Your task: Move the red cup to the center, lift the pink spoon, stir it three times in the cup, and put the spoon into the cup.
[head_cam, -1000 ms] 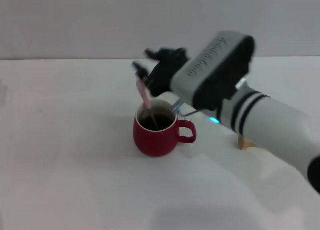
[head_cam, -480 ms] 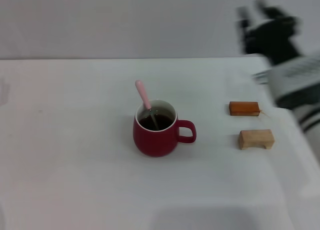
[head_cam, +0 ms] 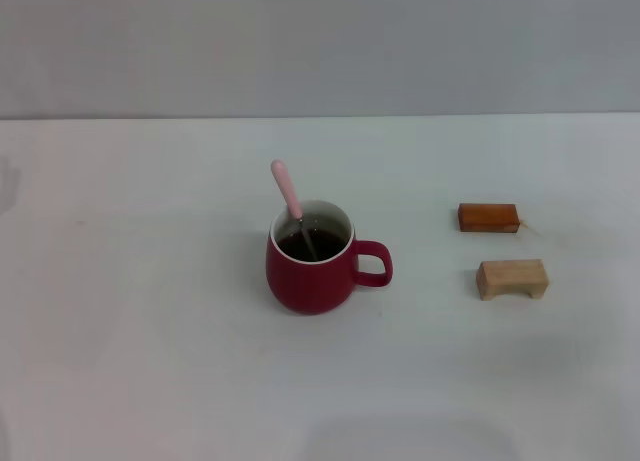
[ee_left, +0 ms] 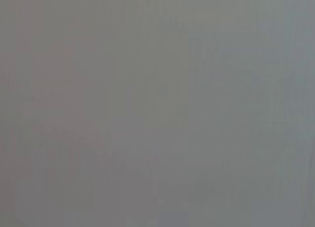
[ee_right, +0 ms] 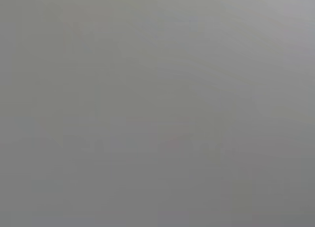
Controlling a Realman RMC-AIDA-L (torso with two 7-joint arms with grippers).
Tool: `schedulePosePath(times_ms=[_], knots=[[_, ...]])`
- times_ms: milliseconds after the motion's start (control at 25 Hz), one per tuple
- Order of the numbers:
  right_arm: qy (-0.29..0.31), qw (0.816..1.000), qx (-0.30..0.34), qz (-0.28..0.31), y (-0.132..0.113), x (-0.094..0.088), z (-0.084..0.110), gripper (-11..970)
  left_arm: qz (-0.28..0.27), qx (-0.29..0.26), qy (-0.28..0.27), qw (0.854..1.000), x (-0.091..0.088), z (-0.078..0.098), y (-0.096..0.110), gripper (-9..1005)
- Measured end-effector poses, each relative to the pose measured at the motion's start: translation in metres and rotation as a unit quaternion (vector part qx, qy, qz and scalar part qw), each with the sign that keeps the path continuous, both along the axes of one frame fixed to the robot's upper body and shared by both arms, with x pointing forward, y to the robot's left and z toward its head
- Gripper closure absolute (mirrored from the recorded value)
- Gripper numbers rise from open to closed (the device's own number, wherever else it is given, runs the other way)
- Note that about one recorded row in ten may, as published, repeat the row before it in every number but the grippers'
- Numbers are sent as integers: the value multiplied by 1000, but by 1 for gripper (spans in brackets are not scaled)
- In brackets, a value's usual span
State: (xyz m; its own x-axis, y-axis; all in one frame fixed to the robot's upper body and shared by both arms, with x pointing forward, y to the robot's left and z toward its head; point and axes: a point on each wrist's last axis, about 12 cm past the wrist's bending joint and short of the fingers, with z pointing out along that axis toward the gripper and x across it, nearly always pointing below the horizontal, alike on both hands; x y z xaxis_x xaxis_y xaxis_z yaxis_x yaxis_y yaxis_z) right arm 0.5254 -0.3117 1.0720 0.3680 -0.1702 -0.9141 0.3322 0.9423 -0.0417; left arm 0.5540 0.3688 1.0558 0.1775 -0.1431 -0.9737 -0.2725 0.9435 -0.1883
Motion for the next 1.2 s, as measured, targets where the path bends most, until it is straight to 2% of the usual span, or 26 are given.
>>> schedulePosePath(times_ms=[80, 120, 280, 480, 1200], knots=[[-2, 999, 24, -25, -24, -9, -8, 637, 4, 3, 2, 1000, -1, -1, 1, 159], [-2, 999, 24, -25, -24, -9, -8, 637, 5, 3, 2, 1000, -1, -1, 2, 159], [21, 995, 43, -84, -50, -23, -19, 637, 12, 1, 4, 1000, -1, -1, 4, 159], [31, 995, 36, -86, -58, -29, -22, 637, 13, 8, 2, 1000, -1, 0, 4, 159], [64, 993, 19, -95, -71, -30, -27, 637, 22, 18, 4, 1000, -3, 0, 7, 159]])
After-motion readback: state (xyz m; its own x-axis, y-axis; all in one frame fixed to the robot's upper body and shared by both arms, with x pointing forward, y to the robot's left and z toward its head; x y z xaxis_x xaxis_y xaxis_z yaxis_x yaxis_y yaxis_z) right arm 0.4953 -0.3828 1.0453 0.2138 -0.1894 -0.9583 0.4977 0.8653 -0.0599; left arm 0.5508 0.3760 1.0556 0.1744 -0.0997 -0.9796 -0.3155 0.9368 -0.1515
